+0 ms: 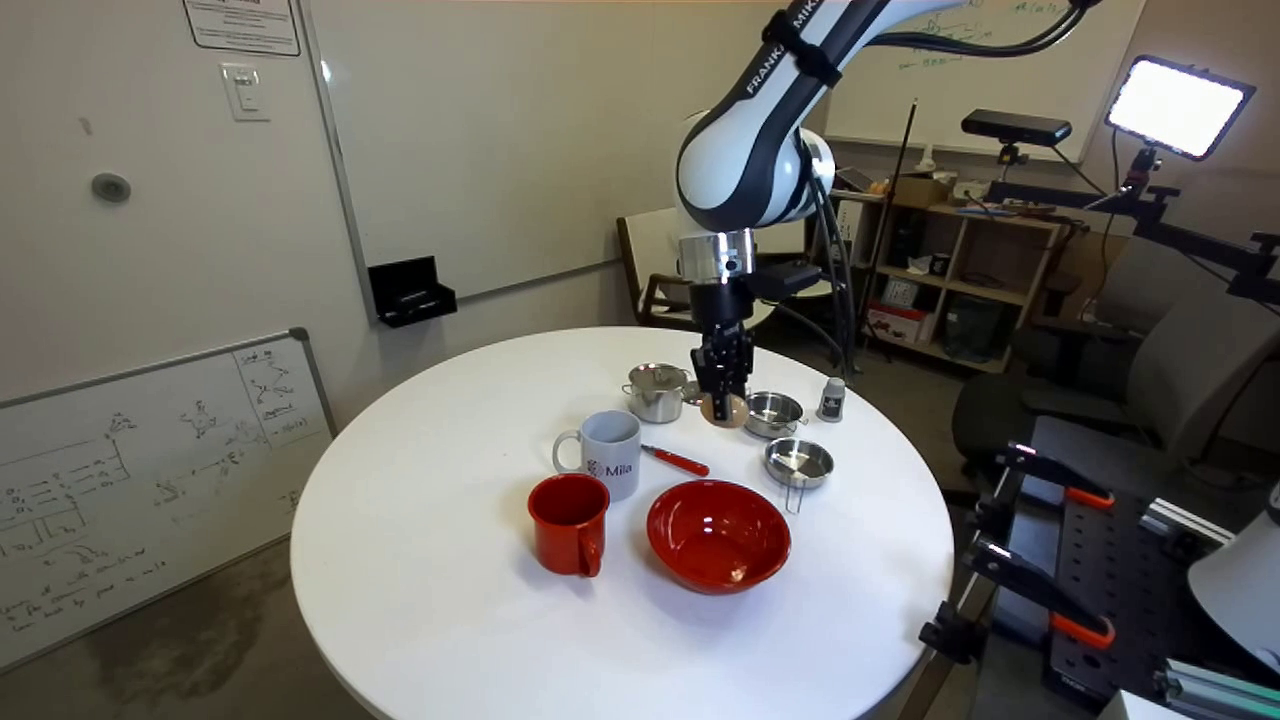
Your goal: Place the egg inside the red bowl
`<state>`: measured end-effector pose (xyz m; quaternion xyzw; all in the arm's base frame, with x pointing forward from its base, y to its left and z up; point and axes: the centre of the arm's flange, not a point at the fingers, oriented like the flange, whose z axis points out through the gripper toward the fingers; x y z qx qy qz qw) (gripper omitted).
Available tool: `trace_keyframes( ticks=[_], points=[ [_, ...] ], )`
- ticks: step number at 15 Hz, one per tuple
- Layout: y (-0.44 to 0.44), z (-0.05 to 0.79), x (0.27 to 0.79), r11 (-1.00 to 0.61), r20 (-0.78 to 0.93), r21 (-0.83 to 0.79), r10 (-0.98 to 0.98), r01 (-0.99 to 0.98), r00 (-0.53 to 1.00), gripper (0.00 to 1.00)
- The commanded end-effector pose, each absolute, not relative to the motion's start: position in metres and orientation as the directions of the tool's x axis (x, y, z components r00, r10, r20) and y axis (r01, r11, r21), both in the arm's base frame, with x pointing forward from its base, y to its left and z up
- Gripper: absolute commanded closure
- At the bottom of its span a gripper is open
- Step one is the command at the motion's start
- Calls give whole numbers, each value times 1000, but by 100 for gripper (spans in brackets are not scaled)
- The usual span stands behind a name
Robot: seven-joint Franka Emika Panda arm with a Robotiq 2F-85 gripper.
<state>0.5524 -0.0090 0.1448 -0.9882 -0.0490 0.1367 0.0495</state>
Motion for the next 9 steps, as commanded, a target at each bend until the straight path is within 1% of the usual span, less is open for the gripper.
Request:
trace_keyframes(
  ticks=[1,6,9],
  points=[
    [17,128,537,-988,-258,-133,113,81,959,78],
    [37,111,512,-983,-258,-170,116,73,959,78],
    [38,95,503,-987,-274,-155,71,28,959,78]
  ],
)
